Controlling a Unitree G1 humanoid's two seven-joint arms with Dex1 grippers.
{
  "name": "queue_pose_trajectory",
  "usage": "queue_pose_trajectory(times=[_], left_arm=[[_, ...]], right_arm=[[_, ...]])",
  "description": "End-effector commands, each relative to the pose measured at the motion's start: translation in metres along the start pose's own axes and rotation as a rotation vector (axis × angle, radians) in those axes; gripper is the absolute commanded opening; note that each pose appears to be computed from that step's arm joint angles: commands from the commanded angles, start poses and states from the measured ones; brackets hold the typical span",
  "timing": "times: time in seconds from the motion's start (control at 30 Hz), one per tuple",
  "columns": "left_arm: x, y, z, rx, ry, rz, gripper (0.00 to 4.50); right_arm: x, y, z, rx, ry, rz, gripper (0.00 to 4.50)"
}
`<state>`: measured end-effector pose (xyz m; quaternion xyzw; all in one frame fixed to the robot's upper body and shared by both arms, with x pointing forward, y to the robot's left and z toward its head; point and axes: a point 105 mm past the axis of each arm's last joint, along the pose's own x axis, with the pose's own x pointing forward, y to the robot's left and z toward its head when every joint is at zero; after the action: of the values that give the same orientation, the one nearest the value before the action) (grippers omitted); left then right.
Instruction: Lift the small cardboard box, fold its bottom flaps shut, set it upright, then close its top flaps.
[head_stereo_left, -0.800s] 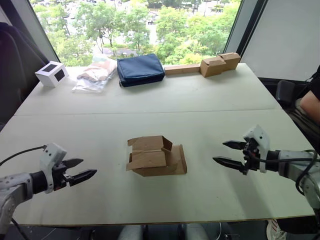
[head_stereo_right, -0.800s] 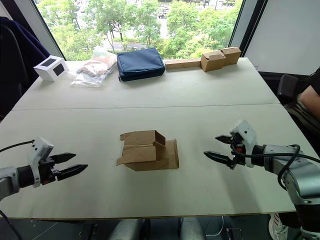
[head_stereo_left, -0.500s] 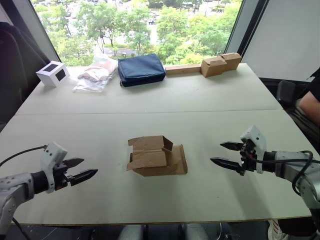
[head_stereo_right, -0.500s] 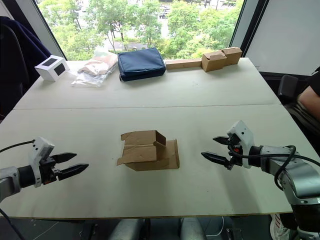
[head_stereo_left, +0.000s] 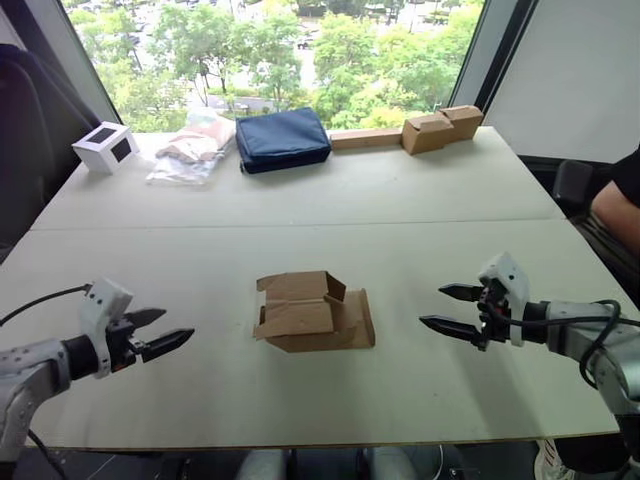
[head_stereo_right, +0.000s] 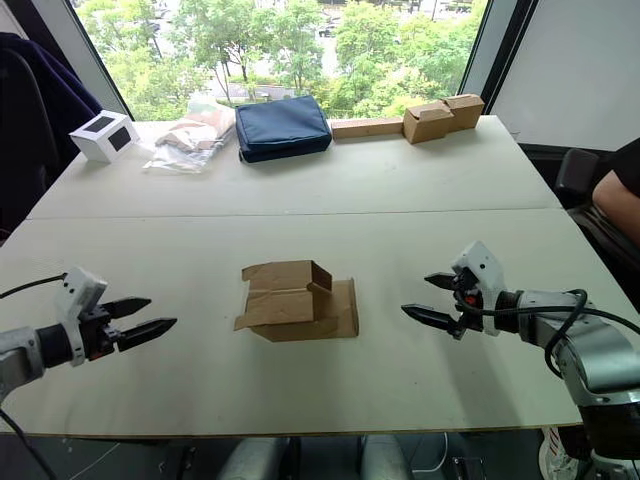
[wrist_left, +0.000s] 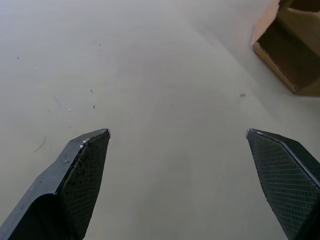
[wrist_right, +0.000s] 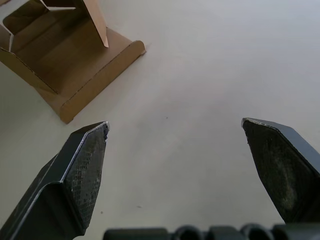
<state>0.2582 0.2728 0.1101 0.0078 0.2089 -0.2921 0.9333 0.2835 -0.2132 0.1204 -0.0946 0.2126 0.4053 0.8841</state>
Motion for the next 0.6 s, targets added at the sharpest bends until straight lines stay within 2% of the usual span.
queue_pose_trajectory(times=[0.03, 0.1, 0.2, 0.3, 0.37, 0.43, 0.6], left_arm=[[-0.003, -0.004, 0.008, 0.031, -0.008, -0.011, 4.48], [-0.002, -0.003, -0.002, 0.065, 0.050, -0.008, 4.48], [-0.001, 0.006, -0.005, 0.034, 0.068, -0.009, 4.48], [0.000, 0.010, -0.007, -0.058, 0.115, -0.050, 4.48], [0.001, 0.000, -0.004, -0.194, 0.132, -0.142, 4.48], [0.001, -0.018, 0.009, -0.315, 0.098, -0.276, 4.48], [0.013, -0.043, 0.026, -0.496, 0.052, -0.461, 4.48]], right_arm=[[-0.003, -0.005, 0.013, -0.055, -0.019, -0.018, 4.50], [-0.001, -0.005, 0.011, -0.065, -0.018, -0.019, 4.50], [0.004, -0.005, 0.011, -0.074, -0.024, -0.022, 4.50], [0.005, -0.005, 0.015, -0.085, -0.031, -0.026, 4.50], [0.000, -0.005, 0.016, -0.091, -0.026, -0.030, 4.50], [-0.008, 0.007, 0.018, -0.096, 0.013, 0.036, 4.50], [-0.014, 0.058, 0.047, -0.176, 0.027, 0.201, 4.50]])
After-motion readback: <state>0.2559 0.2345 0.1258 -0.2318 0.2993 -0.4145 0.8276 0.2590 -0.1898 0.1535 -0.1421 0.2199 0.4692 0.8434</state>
